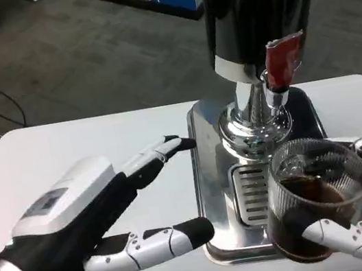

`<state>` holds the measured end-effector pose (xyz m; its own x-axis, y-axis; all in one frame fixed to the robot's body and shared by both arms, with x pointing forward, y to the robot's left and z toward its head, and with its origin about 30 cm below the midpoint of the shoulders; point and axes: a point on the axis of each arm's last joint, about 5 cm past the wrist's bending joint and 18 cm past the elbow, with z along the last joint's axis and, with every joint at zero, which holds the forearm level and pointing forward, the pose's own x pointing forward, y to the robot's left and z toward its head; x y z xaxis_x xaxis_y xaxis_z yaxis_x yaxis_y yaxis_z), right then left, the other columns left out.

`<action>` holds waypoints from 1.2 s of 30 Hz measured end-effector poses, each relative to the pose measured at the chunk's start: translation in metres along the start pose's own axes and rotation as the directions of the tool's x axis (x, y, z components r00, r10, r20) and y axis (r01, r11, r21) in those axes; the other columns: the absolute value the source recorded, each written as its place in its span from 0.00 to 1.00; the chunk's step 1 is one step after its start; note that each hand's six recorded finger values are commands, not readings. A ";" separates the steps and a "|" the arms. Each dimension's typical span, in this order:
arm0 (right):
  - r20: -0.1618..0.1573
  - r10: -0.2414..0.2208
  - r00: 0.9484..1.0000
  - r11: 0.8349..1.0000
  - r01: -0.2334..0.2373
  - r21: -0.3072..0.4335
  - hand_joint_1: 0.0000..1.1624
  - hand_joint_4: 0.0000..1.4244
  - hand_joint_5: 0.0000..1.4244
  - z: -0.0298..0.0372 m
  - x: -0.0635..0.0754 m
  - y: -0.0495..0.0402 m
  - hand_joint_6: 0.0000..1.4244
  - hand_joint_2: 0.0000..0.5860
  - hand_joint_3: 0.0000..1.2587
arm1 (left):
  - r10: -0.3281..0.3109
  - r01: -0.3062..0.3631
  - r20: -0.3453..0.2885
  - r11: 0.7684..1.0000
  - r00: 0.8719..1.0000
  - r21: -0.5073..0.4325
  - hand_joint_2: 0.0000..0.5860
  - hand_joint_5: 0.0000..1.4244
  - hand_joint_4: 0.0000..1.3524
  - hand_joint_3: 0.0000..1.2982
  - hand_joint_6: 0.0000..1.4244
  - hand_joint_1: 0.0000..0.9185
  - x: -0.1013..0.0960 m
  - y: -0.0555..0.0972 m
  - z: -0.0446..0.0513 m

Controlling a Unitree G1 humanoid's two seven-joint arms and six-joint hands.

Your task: Grasp the cup under the faucet to collect the drink, then remove the cup.

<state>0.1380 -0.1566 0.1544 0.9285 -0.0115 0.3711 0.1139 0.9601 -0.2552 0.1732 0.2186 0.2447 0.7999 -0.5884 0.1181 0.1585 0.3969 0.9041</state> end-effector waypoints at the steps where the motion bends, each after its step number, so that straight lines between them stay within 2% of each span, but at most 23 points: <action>1: 0.004 0.007 1.000 1.000 -0.007 0.003 0.80 0.87 1.00 0.0006 0.001 0.0008 1.00 0.18 0.84 | 0.001 -0.001 0.004 1.000 1.000 0.006 0.16 0.07 0.00 0.08 0.16 0.00 -0.001 0.000 0.0022; 7: 0.018 0.045 0.999 0.999 -0.046 0.016 0.80 0.87 1.00 0.0032 0.003 0.0051 1.00 0.18 0.84 | -0.012 0.012 0.003 0.998 1.000 0.056 0.15 0.07 0.00 0.07 0.16 0.00 -0.006 0.000 0.0131; 10: 0.036 0.064 0.997 0.998 -0.064 0.019 0.80 0.87 1.00 0.0055 0.006 0.0070 1.00 0.18 0.84 | -0.013 0.013 -0.003 0.997 1.000 0.073 0.15 0.06 0.00 0.07 0.15 0.00 -0.011 0.000 0.0180; 16: 0.074 0.105 0.992 0.994 -0.106 0.021 0.80 0.87 1.00 0.0106 0.009 0.0109 1.00 0.18 0.84 | -0.016 0.024 -0.057 0.990 0.998 0.140 0.12 0.03 0.00 0.05 0.10 0.00 -0.023 0.000 0.0266; 23: 0.079 0.145 0.986 0.989 -0.147 0.021 0.80 0.87 1.00 0.0121 0.011 0.0142 1.00 0.18 0.85 | -0.010 0.034 -0.124 0.981 0.992 0.192 0.10 0.01 0.00 0.02 0.08 0.00 -0.035 0.000 0.0345; 26: 0.089 0.165 0.982 0.986 -0.167 0.017 0.80 0.87 1.00 0.0133 0.013 0.0148 1.00 0.18 0.85 | -0.011 0.042 -0.151 0.977 0.989 0.207 0.10 0.00 0.00 0.02 0.08 0.00 -0.040 0.000 0.0384; 36: 0.119 0.193 0.974 0.981 -0.194 -0.002 0.80 0.87 1.00 0.0162 0.019 0.0144 1.00 0.18 0.85 | 0.004 0.036 -0.192 0.979 0.981 0.202 0.12 0.00 0.00 0.01 0.07 0.00 -0.049 -0.002 0.0421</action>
<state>0.1518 -0.1385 0.1723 0.8841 0.2070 0.4189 -0.0675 0.9437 -0.3239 0.1092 0.2172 0.2546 0.8967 -0.4407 0.0406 0.0666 0.2250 0.9721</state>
